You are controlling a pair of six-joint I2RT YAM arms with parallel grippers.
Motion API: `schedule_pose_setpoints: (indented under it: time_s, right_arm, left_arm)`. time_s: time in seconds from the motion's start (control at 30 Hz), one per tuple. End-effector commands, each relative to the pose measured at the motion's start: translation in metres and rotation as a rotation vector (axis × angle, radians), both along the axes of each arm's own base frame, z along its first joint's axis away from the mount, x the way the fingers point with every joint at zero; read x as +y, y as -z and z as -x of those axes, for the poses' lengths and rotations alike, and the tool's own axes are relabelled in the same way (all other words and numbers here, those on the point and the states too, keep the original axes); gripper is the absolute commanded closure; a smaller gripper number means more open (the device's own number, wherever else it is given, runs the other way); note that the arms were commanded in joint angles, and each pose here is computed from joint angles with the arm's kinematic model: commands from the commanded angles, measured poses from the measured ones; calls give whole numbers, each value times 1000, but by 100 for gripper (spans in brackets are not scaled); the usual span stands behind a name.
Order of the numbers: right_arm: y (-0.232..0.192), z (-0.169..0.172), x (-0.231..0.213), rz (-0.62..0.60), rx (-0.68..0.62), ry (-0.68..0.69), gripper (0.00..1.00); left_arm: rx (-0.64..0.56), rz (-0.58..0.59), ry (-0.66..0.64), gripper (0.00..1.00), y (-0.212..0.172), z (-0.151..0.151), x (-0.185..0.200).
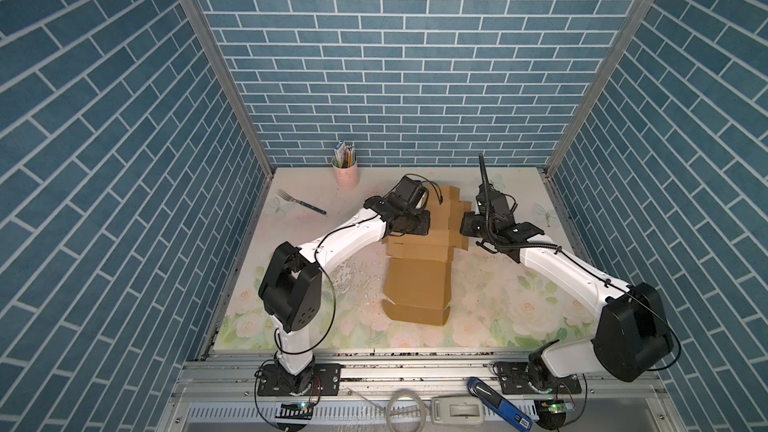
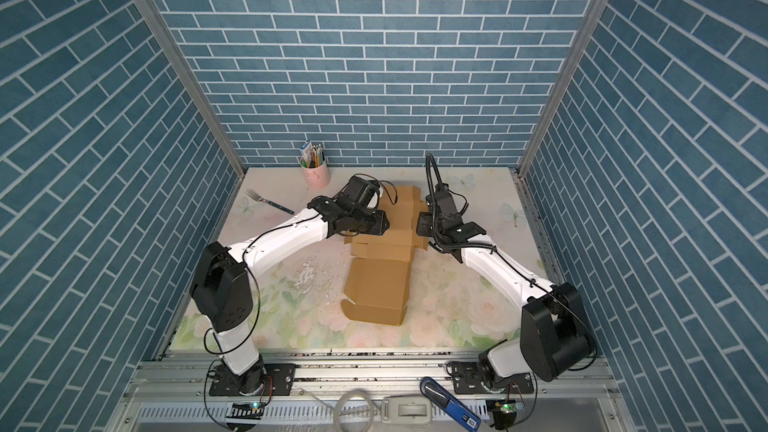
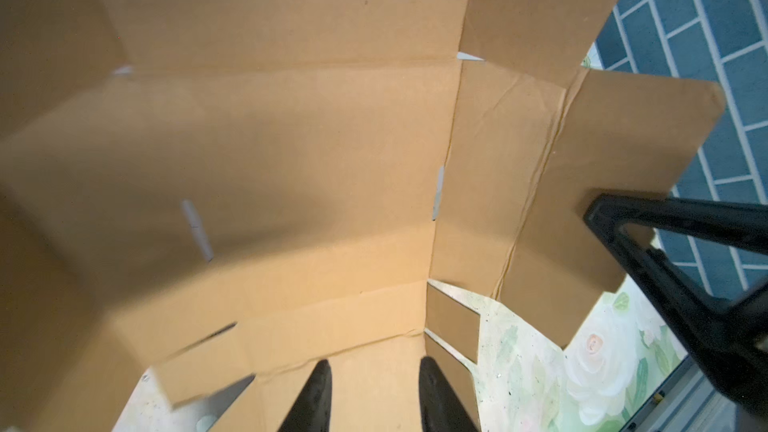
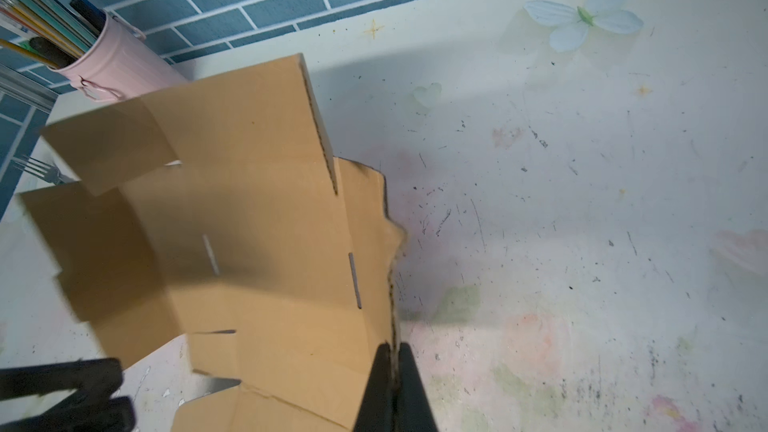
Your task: Fold the paper box
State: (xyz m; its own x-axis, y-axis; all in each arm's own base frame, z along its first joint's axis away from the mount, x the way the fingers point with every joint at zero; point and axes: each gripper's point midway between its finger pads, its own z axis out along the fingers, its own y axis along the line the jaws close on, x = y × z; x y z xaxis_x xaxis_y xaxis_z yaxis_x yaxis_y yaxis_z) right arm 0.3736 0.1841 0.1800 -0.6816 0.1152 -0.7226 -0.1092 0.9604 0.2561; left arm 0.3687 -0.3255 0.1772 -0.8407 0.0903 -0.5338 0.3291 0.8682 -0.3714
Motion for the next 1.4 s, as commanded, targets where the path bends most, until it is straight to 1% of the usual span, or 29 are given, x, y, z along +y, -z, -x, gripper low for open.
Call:
schedule_pose_setpoints:
  time_s: [0.0,0.1,0.2,0.33,0.47,0.53,0.73,0.9,1.03,1.17,1.23,1.33,1.37]
  right_arm:
    - [-15,-3,-2,2,-80,-25,100]
    - [-14,-2,-2,10,-87,-40,100]
    - [-11,-2,-3,18,-92,-48,100]
    - [-9,0,-2,27,-94,-69,100]
    - [-13,4,-1,15,-109,-98,100]
    - [-14,4,-1,10,-109,-105,100]
    - [-13,8,-1,-2,-106,-115,100]
    - [-15,8,2,-16,-109,-126,100]
    - [-14,8,4,-23,-106,-131,100]
    - [-14,7,4,-26,-106,-129,100]
    - [-13,8,4,-25,-104,-129,100]
    - [-14,8,3,-25,-105,-125,100]
    - [-14,8,3,-26,-105,-124,100]
  left_arm:
    - [-44,-20,-20,60,-18,-5,29]
    - [-71,-10,-28,58,-30,-10,45]
    - [-101,-26,-22,54,-39,-17,54]
    - [-124,-52,-22,49,-45,-33,64]
    - [-154,-105,-19,42,-46,-54,73]
    - [-159,-107,-18,42,-44,-65,74]
    - [-163,-58,6,42,-38,-90,68]
    - [-163,-81,5,42,-26,-105,65]
    - [-158,-74,9,47,-16,-114,60]
    - [-160,-61,1,58,-12,-120,56]
    - [-170,-62,-5,66,-12,-123,57]
    - [-179,-57,-12,72,-13,-126,55]
    - [-181,-63,-19,76,-12,-128,57]
